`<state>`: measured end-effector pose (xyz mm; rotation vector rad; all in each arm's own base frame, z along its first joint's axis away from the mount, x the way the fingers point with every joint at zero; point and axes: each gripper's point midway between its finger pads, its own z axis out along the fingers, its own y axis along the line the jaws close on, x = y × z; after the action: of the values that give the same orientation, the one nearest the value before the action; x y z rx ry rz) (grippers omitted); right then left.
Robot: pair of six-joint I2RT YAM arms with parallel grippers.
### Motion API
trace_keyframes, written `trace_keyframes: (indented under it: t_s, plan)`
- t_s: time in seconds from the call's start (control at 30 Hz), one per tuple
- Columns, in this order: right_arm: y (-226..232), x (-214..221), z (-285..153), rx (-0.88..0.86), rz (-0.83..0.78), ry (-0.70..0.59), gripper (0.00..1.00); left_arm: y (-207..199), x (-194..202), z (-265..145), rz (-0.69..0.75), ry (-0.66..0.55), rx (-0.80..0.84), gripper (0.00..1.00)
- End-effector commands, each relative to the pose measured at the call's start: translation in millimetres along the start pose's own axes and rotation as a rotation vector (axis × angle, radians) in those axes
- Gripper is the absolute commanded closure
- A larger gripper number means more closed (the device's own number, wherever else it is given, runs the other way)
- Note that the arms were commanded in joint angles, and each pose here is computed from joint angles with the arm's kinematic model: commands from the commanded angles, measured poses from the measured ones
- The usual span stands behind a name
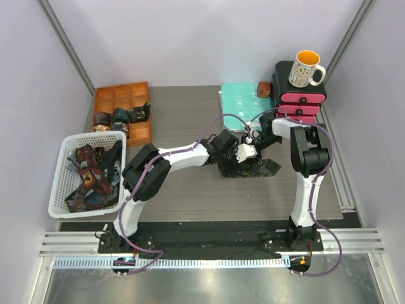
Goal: Roll the ties
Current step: Roll the tie at the center of the board.
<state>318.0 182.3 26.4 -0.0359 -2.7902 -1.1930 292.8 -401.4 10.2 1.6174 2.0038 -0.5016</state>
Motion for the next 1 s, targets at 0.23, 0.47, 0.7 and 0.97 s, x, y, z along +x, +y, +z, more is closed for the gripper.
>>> trace_keyframes:
  t_s: [0.23,0.47,0.7,0.97]
  plan:
    - [52,1,-43,-0.137,-0.113,-0.075,0.6,-55,130,32,-0.038,0.378,0.188,0.65]
    - [55,1,-58,-0.193,-0.099,-0.092,0.61,-55,129,31,-0.042,0.38,0.186,0.65]
    - [52,20,-51,-0.214,-0.09,-0.042,0.61,-54,128,31,-0.04,0.379,0.185,0.65]
    - [23,32,-26,-0.132,-0.082,0.02,0.63,-53,130,29,-0.038,0.384,0.18,0.64]
